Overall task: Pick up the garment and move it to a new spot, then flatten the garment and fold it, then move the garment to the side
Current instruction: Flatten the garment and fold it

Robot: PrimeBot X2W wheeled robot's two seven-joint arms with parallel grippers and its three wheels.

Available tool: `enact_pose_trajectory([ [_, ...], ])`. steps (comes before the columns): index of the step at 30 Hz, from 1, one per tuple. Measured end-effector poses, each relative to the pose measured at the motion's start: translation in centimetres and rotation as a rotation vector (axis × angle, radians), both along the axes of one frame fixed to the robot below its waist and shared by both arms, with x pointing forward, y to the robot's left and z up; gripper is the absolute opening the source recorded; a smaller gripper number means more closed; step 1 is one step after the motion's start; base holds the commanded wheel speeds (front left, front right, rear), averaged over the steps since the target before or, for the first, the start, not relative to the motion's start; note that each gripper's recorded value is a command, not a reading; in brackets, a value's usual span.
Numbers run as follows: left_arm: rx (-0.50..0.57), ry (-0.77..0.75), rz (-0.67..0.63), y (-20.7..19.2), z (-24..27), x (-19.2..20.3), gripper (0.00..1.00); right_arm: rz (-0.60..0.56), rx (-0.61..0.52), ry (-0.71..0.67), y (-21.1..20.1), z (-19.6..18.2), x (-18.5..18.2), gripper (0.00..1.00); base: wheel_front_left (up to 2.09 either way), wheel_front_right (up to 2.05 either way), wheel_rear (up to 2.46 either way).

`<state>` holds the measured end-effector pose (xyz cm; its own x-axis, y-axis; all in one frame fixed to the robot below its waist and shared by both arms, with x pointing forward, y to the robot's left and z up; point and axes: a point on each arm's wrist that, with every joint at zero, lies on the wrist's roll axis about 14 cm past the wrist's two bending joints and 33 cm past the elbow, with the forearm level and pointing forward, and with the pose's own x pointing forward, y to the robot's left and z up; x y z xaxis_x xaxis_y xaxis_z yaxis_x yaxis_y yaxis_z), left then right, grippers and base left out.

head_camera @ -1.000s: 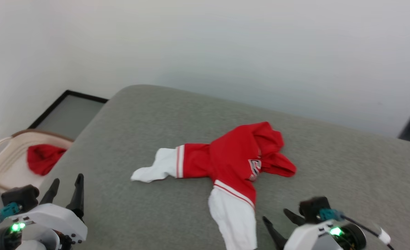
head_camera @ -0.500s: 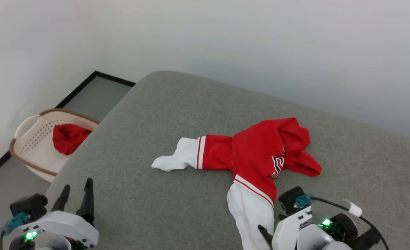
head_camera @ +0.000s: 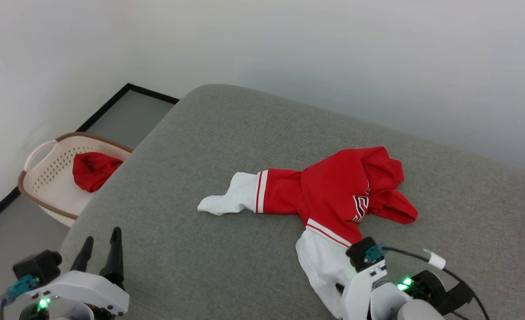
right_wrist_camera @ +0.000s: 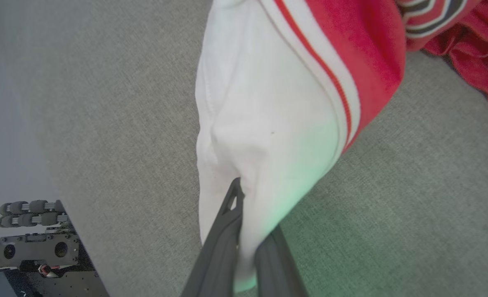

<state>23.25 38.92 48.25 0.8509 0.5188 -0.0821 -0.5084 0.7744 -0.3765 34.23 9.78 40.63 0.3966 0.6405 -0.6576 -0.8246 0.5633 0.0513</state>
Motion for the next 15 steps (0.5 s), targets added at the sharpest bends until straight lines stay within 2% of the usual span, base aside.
enact_pose_trajectory([
  [8, -0.006, -0.018, -0.009, -0.3, 0.0, 0.1, 1.00, -0.092, 0.047, -0.047, -1.7, 2.0, 3.0, 0.00, 0.00, 0.00, 0.00],
  [15, 0.002, -0.034, -0.043, -1.0, 0.3, 1.0, 1.00, -0.285, 0.101, -0.135, -7.3, 5.6, 8.2, 0.00, 0.00, 0.00, 0.00],
])
